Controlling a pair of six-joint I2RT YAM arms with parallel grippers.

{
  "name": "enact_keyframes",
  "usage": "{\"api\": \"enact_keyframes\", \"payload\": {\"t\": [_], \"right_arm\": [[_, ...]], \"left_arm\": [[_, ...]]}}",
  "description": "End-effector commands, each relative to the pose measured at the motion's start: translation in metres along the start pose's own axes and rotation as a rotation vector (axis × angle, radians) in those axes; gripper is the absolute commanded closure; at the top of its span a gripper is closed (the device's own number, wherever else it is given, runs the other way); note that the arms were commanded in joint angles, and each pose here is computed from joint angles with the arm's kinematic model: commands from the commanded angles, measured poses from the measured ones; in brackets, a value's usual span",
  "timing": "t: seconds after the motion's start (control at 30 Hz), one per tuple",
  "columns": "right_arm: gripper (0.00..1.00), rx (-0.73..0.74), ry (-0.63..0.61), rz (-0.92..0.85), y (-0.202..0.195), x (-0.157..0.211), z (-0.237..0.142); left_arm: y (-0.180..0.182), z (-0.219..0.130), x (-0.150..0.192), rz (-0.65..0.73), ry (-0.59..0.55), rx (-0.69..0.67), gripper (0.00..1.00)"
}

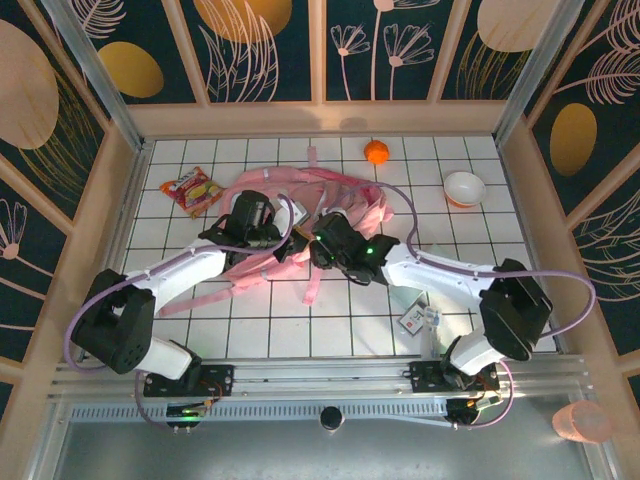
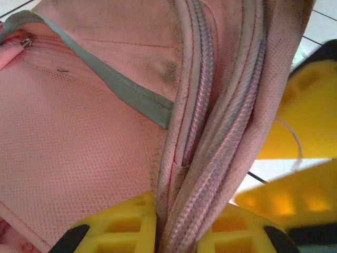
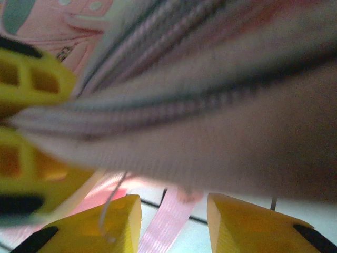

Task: Pack the student bag

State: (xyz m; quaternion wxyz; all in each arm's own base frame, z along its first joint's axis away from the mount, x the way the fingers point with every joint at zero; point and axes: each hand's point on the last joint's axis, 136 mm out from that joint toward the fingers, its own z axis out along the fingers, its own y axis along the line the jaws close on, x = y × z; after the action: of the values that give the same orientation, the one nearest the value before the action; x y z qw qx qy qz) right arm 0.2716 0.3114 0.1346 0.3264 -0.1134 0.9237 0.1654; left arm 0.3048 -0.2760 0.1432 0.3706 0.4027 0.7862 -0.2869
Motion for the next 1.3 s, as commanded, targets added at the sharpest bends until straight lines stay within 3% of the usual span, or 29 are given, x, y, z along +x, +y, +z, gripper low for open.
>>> {"api": "enact_keyframes", "payload": {"t": [0.0,0.1,0.23,0.37,0.73,0.97,1.07,1.1,1.27], "right_arm": [[0.62,0.051,-0.095,-0.055,-0.012,-0.02,0.011],[0.63,0.09,-0.12,-0.066,-0.024,-0.028,0.015],[0.86,0.097,-0.131,-0.076,-0.035,-0.032,0.017],[1.0,0.106,-0.128,-0.082,-0.044,-0.034,0.011],[1.0,0.164,-0.073,-0.059,-0.081,-0.026,-0.012],[1.0,-0.081,0.007,-0.071,-0.042,-0.009,-0.01],[1.0,-0.21,0.053,-0.058,-0.015,-0.003,-0.009],[1.0,-0.258,0.074,-0.049,-0.006,-0.002,-0.01],[1.0,-0.399,0.218,0.003,0.023,0.008,-0.013]], "left_arm": [[-0.02,-0.008,-0.035,0.018,-0.09,0.12,1.0],[-0.026,-0.01,-0.035,0.03,-0.084,0.154,1.0],[-0.027,-0.012,-0.037,0.039,-0.086,0.157,1.0],[-0.023,-0.012,-0.034,0.041,-0.08,0.14,1.0],[0.019,-0.018,-0.014,0.052,-0.008,-0.043,1.0],[0.024,-0.019,-0.007,0.106,0.02,-0.066,0.99],[0.015,-0.022,-0.016,0.144,-0.019,-0.038,0.58],[0.013,-0.025,-0.019,0.172,-0.034,-0.042,0.5],[-0.01,-0.039,-0.018,0.423,-0.087,-0.08,0.38]]}}
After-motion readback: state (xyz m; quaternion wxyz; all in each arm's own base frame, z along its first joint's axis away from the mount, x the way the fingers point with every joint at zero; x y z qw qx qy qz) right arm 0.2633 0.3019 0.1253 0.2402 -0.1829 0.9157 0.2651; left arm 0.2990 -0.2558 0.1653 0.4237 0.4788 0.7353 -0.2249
